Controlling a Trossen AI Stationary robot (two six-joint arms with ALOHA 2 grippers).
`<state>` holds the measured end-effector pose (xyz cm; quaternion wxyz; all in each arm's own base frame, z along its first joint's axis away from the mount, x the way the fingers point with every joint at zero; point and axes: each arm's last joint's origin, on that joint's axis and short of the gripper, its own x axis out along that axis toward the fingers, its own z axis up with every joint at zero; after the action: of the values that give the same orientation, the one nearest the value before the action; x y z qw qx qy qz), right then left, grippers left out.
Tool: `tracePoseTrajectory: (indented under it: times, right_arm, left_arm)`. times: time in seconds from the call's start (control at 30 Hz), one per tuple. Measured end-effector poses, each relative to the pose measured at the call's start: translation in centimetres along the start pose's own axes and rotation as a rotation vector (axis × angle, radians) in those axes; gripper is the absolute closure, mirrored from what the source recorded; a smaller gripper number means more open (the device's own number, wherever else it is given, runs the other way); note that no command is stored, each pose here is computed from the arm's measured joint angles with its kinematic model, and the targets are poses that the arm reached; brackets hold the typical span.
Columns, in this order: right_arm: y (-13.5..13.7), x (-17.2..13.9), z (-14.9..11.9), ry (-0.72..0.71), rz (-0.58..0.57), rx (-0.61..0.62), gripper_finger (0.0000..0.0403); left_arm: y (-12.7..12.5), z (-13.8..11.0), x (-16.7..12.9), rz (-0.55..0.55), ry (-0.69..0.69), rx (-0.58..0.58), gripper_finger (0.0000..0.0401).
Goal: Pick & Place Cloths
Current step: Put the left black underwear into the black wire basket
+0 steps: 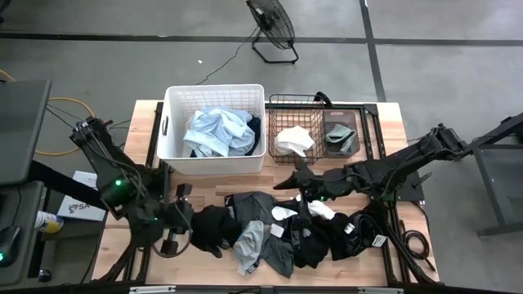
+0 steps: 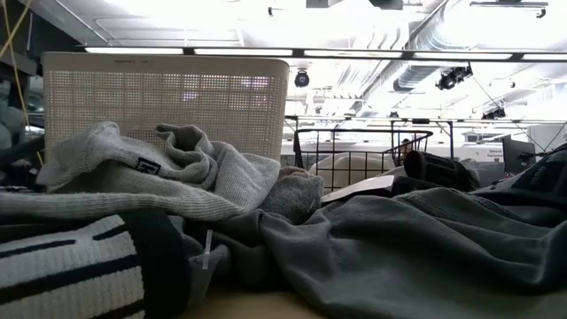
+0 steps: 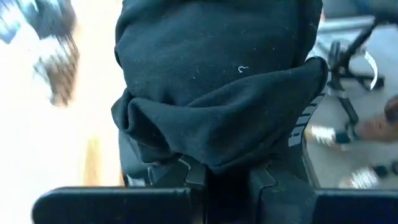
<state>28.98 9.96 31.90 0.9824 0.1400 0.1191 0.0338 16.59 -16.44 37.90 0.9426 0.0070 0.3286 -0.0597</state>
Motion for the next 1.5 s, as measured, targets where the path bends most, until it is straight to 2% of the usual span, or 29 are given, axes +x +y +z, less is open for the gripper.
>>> tracePoseTrajectory:
  times: [0.2,0.4,0.67,0.93,1.03,1.17,1.27,1.37,1.5]
  right_arm:
    - [0.6,-0.2,2.0,-0.206,0.073,-0.104,0.0176]
    - [0.9,-0.6,3.5,-0.355,0.109,-0.187,0.0176]
    - [0.7,-0.7,3.9,-0.399,0.069,-0.272,0.0176]
    - [-0.8,-0.6,4.7,-0.445,-0.008,-0.32,0.0176]
    - [-1.5,-0.4,5.0,-0.449,-0.031,-0.32,0.0176]
    - [-2.4,-0.4,5.3,-0.453,-0.077,-0.315,0.0176]
    - [-2.8,-0.4,5.3,-0.438,-0.127,-0.306,0.0174]
    - [-3.0,-0.4,5.1,-0.418,-0.179,-0.301,0.0153]
    - [-3.1,-0.4,5.0,-0.41,-0.24,-0.29,0.0092]
  left_arm:
    - [0.3,2.9,-1.7,0.05,-0.183,0.053,0.0367]
    - [2.6,5.6,-1.2,0.088,-0.286,0.033,0.0367]
    - [7.0,7.8,0.2,0.126,-0.331,-0.023,0.0367]
    - [11.2,8.9,1.5,0.274,-0.361,-0.137,0.0367]
    - [12.6,9.1,2.0,0.361,-0.366,-0.183,0.0367]
    - [14.0,9.1,2.7,0.468,-0.356,-0.247,0.0367]
    - [14.7,9.1,2.7,0.501,-0.358,-0.275,0.0367]
    - [15.1,9.1,2.7,0.517,-0.364,-0.289,0.0367]
    - [15.3,9.1,2.7,0.523,-0.368,-0.306,0.0367]
